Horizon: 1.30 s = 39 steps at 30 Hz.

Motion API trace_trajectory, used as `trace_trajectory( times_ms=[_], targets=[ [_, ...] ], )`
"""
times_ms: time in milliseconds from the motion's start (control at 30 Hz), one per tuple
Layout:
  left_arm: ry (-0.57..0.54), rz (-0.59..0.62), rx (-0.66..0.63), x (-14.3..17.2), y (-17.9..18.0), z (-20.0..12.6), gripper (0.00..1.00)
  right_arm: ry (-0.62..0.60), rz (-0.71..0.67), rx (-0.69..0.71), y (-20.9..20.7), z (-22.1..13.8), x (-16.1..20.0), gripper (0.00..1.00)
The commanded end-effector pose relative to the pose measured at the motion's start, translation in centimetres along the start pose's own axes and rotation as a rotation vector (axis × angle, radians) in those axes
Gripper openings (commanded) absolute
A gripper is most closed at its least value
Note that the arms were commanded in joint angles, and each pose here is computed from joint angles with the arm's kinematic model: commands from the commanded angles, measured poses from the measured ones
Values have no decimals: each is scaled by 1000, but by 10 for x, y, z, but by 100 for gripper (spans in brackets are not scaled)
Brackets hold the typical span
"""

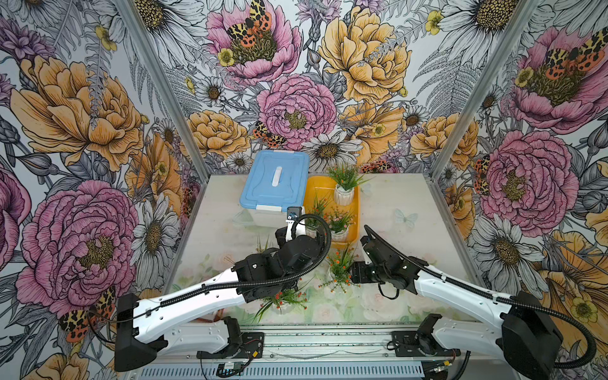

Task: Put the potted gypsophila into the storage box
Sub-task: Pick up the baby's breath potted plant from the center of the board.

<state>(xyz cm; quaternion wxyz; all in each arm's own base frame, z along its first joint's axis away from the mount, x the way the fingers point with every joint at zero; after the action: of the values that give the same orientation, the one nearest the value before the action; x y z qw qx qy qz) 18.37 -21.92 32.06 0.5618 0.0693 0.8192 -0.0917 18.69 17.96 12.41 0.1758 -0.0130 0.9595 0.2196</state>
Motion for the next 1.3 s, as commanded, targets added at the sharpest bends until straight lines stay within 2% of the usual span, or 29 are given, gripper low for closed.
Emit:
trace_trajectory(
  times_ms=[0,67,500,867,1000,1267],
  targets=[
    [-10,-9,-33,3,7,-2,89,-42,4,-5,10,0,-11,68],
    [-11,-4,-36,3,6,-2,89,-42,15,8,10,2,-10,65],
    [-7,19,-49,5,0,2,91,-34,65,53,9,11,-12,27],
    [-13,-1,-57,5,2,2,95,-41,47,52,14,11,-17,5],
    [-18,8,-65,2,1,3,97,-82,22,23,20,-1,-24,0],
    [-22,16,-52,-15,-8,13,99,-217,-30,-27,33,-44,-46,0]
  ],
)
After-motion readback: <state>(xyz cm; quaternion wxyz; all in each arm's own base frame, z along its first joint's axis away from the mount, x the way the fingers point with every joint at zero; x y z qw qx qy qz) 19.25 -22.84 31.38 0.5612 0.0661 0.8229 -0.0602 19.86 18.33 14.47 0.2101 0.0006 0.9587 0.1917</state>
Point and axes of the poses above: each gripper's point midway between its finger pads, its own z axis out along the fingers, its own y axis along the line the jaws close on, x = y × z, the point moved 6 cm from there along -z, back along the fingers, and after that the axes turned 6 degrees about z, right-handed, at the moved point
